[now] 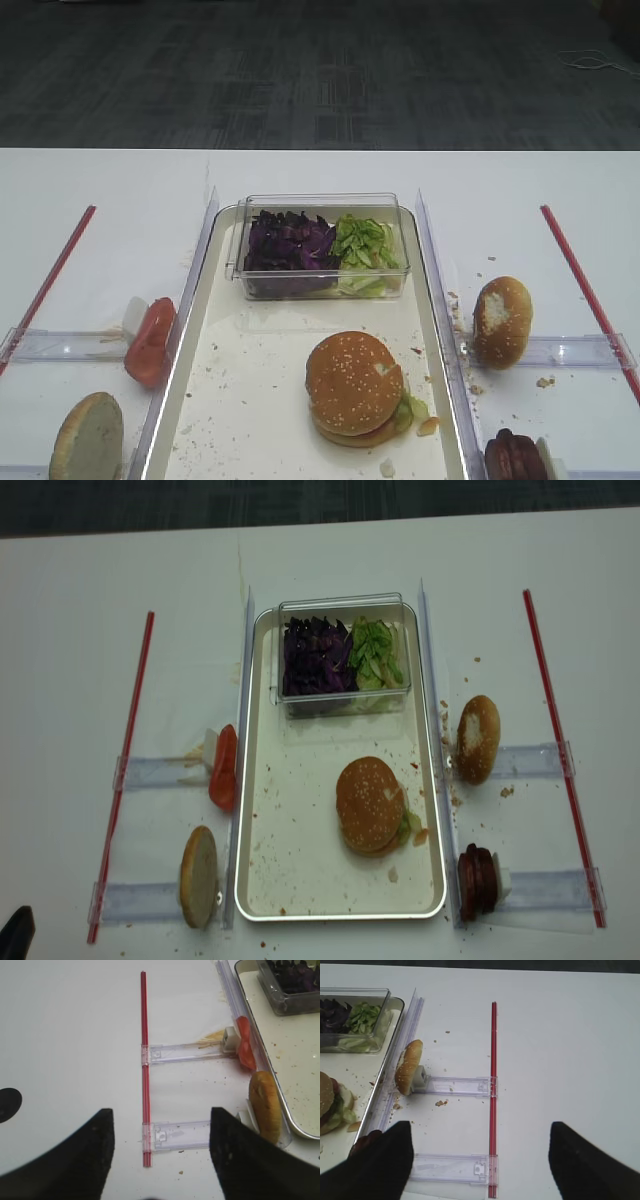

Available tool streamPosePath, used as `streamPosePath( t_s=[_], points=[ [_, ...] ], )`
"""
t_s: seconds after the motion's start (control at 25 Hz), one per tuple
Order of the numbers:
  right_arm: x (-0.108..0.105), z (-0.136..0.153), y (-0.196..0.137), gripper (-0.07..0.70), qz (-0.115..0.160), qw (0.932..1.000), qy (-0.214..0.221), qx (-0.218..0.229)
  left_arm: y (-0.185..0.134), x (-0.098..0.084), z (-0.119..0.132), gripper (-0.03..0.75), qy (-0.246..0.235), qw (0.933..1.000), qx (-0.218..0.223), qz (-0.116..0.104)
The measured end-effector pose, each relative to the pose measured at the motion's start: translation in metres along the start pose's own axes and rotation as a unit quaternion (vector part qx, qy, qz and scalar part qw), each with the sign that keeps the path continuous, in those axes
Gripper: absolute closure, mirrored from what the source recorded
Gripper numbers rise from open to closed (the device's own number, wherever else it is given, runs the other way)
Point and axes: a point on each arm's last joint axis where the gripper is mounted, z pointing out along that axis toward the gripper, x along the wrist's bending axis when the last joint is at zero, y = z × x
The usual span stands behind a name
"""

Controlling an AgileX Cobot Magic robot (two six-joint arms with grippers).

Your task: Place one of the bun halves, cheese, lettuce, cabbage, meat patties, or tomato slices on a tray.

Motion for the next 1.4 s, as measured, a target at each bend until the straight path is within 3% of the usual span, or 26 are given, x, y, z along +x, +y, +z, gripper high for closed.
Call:
streamPosePath(
  t_s=[1.4],
  points=[
    [0.0000, 0.0000, 0.0000, 0.041, -0.001, 1.0000, 0.000, 0.000, 0.0000, 0.0000, 0.0000, 0.295, 0.000, 1.0000, 0.000, 0.000]
  ],
)
